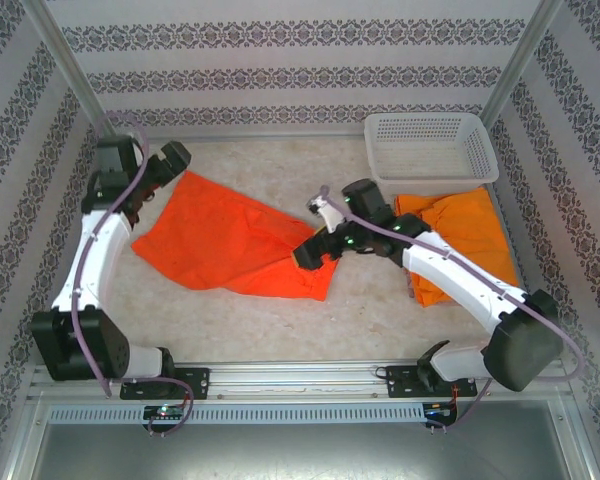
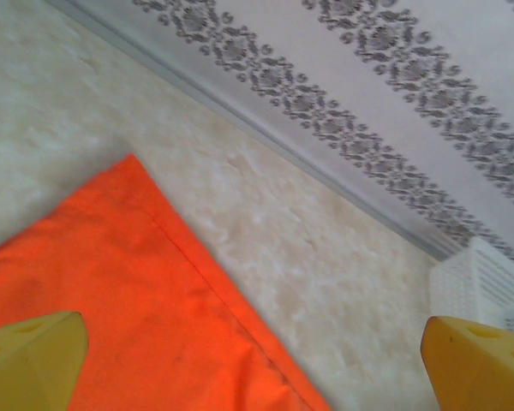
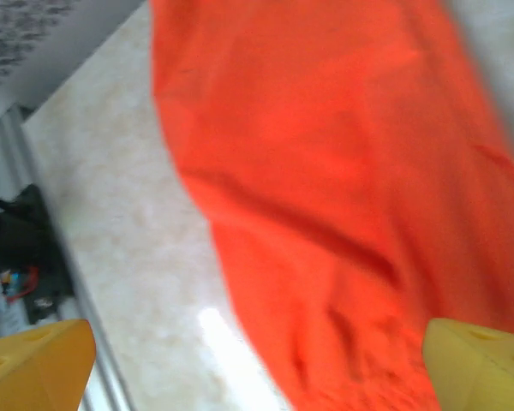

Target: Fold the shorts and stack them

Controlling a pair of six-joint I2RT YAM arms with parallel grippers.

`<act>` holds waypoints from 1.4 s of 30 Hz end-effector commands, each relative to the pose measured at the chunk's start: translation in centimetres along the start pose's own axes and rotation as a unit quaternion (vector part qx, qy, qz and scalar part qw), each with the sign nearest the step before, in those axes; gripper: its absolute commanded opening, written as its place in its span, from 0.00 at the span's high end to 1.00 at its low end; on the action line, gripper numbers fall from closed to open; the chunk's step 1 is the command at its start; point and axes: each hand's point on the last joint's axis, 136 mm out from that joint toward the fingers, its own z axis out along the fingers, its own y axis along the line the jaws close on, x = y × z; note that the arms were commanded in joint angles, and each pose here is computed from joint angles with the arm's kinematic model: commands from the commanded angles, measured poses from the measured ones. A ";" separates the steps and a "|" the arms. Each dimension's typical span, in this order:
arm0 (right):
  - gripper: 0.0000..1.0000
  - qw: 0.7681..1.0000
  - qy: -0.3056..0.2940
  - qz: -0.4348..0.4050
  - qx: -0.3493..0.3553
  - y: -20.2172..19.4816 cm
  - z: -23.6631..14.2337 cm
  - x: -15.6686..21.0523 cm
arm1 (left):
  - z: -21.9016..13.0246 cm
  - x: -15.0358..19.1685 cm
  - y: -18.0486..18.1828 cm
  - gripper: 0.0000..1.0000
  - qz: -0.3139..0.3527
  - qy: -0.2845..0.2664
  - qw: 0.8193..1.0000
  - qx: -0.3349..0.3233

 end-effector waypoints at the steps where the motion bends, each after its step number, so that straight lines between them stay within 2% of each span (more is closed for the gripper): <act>1: 0.02 0.996 0.031 0.072 -0.044 1.8 3.5 1.6 | 2.7 3.6 1.2 0.00 -0.045 0.028 0.997 0.054; 5: 0.02 0.988 0.097 0.112 -0.039 1.4 6.4 5.4 | 4.9 8.7 5.0 0.00 -0.082 0.087 0.993 0.023; 14: 0.02 0.962 0.217 0.160 0.034 -3.2 7.5 12.9 | 6.0 15.2 12.6 0.00 -0.097 0.118 0.985 -0.086; 21: 0.02 0.940 0.299 0.134 0.092 -8.4 6.4 14.3 | 4.4 19.2 16.0 0.00 -0.119 0.129 0.976 -0.131; 27: 0.02 0.934 0.314 0.130 0.112 -12.9 6.4 12.4 | 0.9 21.0 17.4 0.00 -0.129 0.107 0.974 -0.155; 31: 0.02 0.951 0.283 0.097 0.080 -12.3 6.2 8.9 | -1.3 20.4 16.6 0.00 -0.134 0.077 0.978 -0.141; 35: 0.02 0.984 0.148 0.094 -0.024 -7.2 4.9 2.1 | -4.0 15.9 12.4 0.00 -0.107 0.011 0.991 -0.079; 37: 0.02 0.987 0.091 0.114 -0.067 -5.0 4.1 -1.0 | -5.4 13.8 10.5 0.00 -0.093 -0.019 0.994 -0.056; 39: 0.02 0.986 0.067 0.135 -0.078 -4.2 3.9 -3.0 | -6.0 12.9 9.5 0.00 -0.087 -0.024 0.995 -0.044; 42: 0.02 0.985 0.045 0.159 -0.059 -4.9 5.0 -4.9 | -5.1 13.6 9.2 0.00 -0.100 0.003 0.994 -0.035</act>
